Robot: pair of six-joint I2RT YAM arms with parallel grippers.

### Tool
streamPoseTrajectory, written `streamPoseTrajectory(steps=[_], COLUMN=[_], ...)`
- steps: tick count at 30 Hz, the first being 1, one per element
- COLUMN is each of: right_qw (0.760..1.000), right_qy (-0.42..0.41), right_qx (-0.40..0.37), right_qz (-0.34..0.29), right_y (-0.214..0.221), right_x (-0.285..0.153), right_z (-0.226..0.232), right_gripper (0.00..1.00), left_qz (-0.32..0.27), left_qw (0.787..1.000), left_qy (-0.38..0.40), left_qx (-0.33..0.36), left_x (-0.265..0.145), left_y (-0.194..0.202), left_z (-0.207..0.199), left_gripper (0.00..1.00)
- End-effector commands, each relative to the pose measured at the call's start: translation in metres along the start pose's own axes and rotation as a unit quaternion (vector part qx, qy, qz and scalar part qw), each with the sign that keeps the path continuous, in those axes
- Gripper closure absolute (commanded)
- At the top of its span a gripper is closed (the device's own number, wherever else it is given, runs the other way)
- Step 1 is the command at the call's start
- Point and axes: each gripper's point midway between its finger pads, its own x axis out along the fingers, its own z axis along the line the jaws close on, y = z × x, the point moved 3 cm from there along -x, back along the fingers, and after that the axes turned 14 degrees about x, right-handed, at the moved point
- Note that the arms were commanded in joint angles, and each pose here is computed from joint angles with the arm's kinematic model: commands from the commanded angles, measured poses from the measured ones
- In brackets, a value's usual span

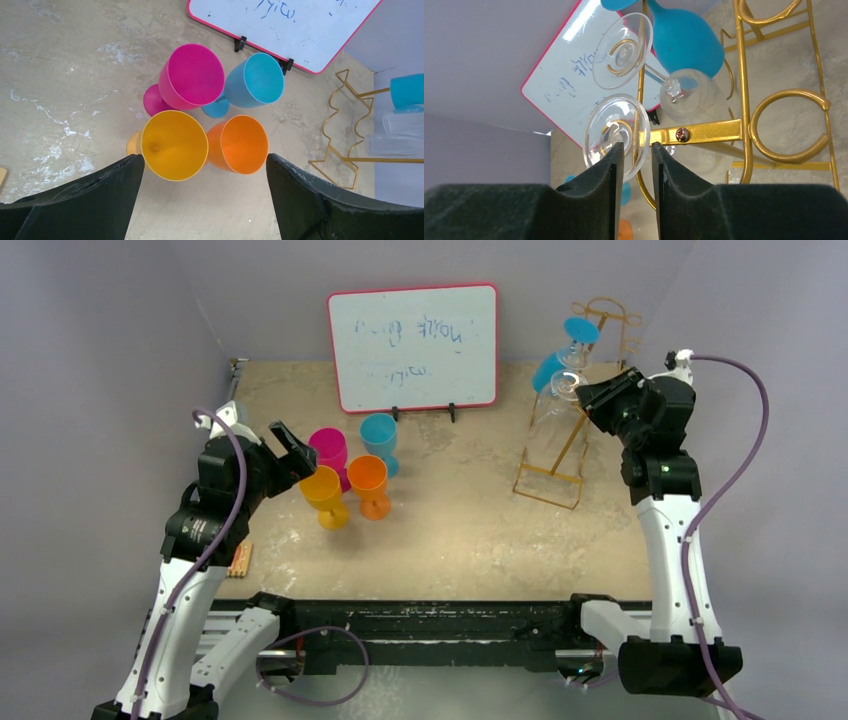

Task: Take the wine glass off the wine glass rack
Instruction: Pick up the wine glass from the wine rack.

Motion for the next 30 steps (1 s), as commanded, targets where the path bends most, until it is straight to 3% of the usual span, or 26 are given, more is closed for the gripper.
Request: streamPoseTrajectory(steps=[1,21,30], right_qw=[0.999,0.995,0.998], right_qy=[-0.025,-0.027,-0.014], right_qx=[0.042,0.092,0.050], right_qz=[-0.016,0.011,0.024], right_y=[-0.005,0.006,0.007], right_x=[-0.007,-0.001,0.003], right_z=[0.007,-0.007,-0.010], right_gripper=[0.68,0.67,0.67], left_qz=[-0.025,-0.026,-0.023], left_qw=[1.000,1.000,1.000], left_qy=[0.003,0.001,0.004], left_qx=[-0.008,-0.008,-0.018], left_x=[-0.006,-0.008,-0.004], left_y=[-0.014,-0.017,-0.013], left_z=[-0.002,-0.002,-0.003], left_gripper=[0.08,0.08,0.08])
